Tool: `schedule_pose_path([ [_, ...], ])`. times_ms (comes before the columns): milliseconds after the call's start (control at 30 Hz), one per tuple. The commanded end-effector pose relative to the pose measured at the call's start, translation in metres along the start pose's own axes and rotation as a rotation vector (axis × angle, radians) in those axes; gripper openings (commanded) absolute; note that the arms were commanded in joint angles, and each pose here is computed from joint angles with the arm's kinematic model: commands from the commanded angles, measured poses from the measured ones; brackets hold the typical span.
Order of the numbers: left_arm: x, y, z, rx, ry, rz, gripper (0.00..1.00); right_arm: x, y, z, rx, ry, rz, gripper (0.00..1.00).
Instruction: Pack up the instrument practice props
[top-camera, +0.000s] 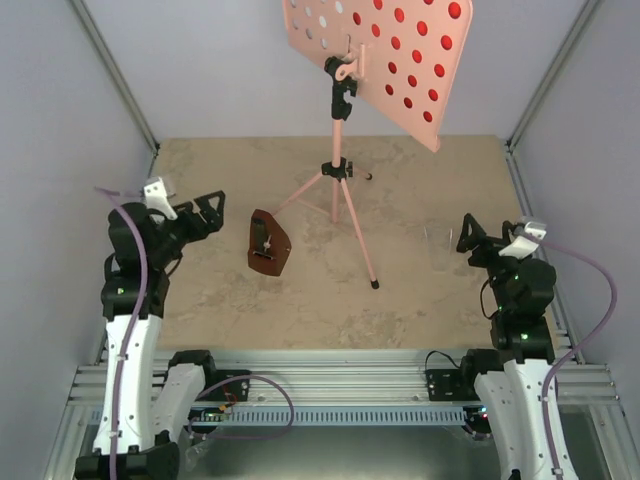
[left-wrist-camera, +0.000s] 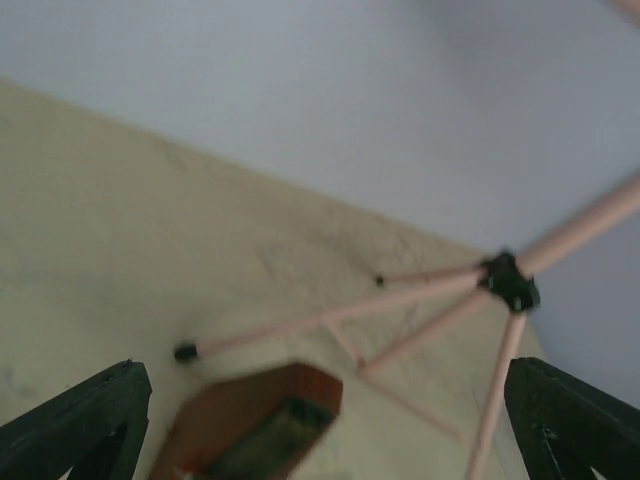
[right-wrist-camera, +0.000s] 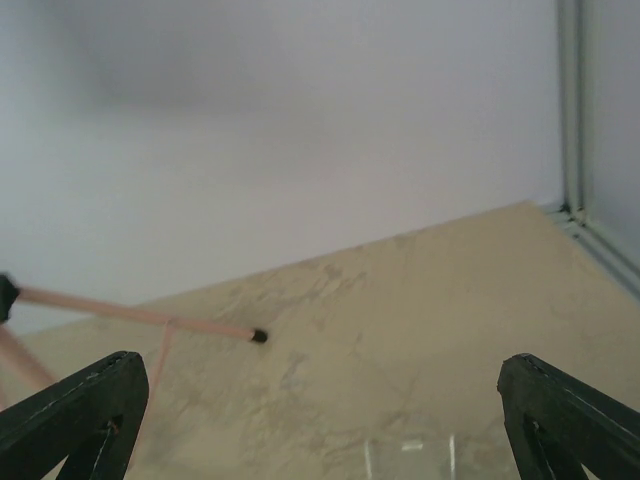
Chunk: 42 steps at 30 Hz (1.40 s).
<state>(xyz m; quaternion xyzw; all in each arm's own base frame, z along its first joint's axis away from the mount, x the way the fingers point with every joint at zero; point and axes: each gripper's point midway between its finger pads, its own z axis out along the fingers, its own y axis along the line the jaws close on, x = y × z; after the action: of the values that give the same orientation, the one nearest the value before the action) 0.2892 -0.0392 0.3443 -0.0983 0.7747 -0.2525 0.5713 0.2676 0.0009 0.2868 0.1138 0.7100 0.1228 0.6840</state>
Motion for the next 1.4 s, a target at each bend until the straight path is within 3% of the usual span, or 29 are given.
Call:
schedule_pose_path([
  [0, 0.071, -0.007, 0.002, 0.107, 0.337, -0.067, 0.99, 0.016, 0.024, -0.013, -0.137, 0.095, -0.029, 0.98],
  [133, 0.085, -0.007, 0.0, 0.112, 0.396, -0.044, 0.93, 0.017, 0.044, -0.02, -0.247, 0.12, -0.037, 0.98],
  [367, 0.095, 0.019, -0.002, -0.049, 0.441, 0.093, 0.92, 0.015, 0.066, -0.017, -0.378, 0.133, -0.011, 0.98],
  [600, 0.114, 0.008, 0.015, -0.024, 0.53, 0.161, 0.92, 0.021, 0.077, -0.001, -0.46, 0.17, 0.008, 0.98],
  [1033, 0.096, -0.003, 0.077, -0.069, 0.482, 0.344, 0.92, 0.03, 0.076, 0.011, -0.47, 0.178, -0.011, 0.98],
  [1367, 0.141, -0.008, 0.116, 0.1, 0.534, 0.406, 0.93, 0.031, 0.083, 0.022, -0.509, 0.224, 0.008, 0.98],
])
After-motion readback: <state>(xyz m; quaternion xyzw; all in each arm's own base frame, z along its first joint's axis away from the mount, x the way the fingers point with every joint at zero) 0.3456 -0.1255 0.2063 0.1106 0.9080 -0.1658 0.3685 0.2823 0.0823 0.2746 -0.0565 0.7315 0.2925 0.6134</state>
